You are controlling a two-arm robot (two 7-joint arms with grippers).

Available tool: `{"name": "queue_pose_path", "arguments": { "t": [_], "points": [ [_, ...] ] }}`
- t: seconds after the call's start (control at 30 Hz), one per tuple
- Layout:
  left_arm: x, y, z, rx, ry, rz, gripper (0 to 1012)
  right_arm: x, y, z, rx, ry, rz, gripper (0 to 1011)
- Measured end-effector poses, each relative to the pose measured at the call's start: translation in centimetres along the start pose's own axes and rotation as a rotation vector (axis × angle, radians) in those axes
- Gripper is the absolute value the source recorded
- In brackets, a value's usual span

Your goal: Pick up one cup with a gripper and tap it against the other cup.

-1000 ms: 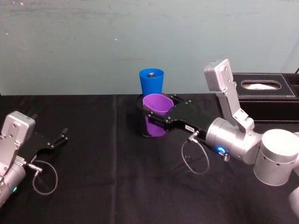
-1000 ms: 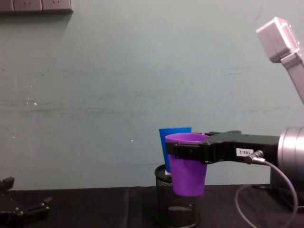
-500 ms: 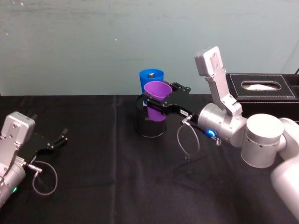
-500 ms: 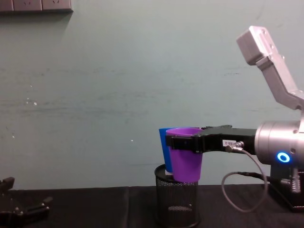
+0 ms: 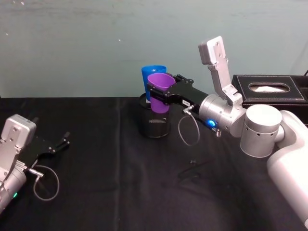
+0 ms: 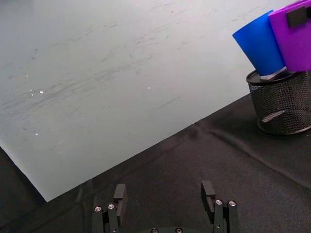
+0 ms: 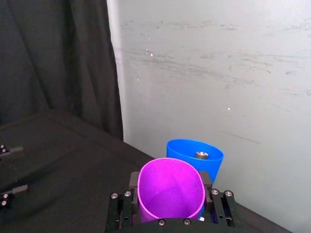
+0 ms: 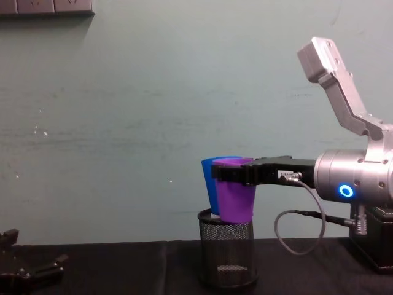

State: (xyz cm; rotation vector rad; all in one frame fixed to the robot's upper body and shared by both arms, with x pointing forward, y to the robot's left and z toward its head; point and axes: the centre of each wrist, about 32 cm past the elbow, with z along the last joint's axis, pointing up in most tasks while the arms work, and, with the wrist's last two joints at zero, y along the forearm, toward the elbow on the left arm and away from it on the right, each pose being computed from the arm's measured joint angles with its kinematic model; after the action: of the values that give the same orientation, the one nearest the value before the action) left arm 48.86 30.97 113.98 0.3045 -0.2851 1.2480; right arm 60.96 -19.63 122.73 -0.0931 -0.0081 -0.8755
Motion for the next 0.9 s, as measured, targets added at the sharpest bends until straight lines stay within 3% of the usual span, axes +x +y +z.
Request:
{"name": "queue_pose_path", "arguments": {
  "t": [0.9],
  "points": [
    [0.0, 0.0, 0.0, 0.0, 0.0, 0.0, 1000, -0.14, 0.45, 0.0, -0.006, 0.031, 0.03, 729]
  ]
}}
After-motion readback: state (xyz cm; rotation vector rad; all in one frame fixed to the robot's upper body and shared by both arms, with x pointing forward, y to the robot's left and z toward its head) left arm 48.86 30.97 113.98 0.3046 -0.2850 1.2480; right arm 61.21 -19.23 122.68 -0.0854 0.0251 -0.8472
